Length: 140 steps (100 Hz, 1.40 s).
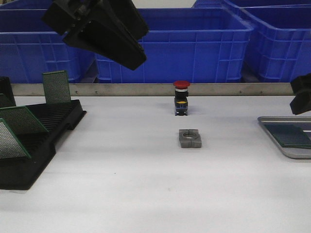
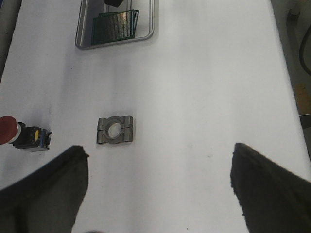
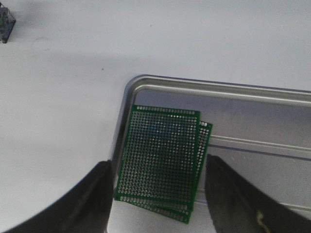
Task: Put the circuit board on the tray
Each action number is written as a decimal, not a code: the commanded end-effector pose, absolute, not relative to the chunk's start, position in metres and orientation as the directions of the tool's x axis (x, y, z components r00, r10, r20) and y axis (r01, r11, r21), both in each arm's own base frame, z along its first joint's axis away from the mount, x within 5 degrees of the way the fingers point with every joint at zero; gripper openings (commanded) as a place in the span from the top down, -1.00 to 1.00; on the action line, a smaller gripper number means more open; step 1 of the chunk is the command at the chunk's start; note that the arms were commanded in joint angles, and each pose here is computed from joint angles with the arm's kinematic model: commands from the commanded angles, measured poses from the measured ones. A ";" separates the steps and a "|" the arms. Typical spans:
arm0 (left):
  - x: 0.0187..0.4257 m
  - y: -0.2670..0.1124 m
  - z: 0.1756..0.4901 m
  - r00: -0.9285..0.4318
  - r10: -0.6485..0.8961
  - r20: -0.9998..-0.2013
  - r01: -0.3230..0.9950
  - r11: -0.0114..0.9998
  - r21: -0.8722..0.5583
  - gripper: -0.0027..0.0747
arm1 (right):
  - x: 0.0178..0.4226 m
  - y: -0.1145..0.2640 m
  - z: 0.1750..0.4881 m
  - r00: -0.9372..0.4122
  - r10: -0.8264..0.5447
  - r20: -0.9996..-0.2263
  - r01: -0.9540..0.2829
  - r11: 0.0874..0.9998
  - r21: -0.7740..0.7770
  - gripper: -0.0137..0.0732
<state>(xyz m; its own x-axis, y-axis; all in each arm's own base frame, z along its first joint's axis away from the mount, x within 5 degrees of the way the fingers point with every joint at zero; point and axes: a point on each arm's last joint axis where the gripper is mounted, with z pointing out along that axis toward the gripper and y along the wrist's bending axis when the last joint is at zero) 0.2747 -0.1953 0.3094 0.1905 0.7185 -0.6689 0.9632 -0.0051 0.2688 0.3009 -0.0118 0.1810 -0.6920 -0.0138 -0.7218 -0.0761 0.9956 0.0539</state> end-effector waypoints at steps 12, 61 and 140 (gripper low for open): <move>0.268 -0.193 0.336 0.186 0.669 -0.720 0.953 0.054 0.297 -0.53 | 0.299 -0.011 0.211 -0.613 -0.001 -0.790 -0.091 0.993 0.069 -0.36; 0.247 -0.139 0.375 -0.134 0.844 -0.519 0.891 0.332 0.309 0.98 | 0.234 0.013 0.303 -0.293 -0.037 -0.956 -0.301 0.952 0.055 0.86; 0.134 -0.030 0.410 -0.134 0.332 -0.934 0.313 0.908 0.277 0.98 | 0.115 0.034 0.354 0.121 -0.048 -0.991 -0.402 0.911 -0.093 0.84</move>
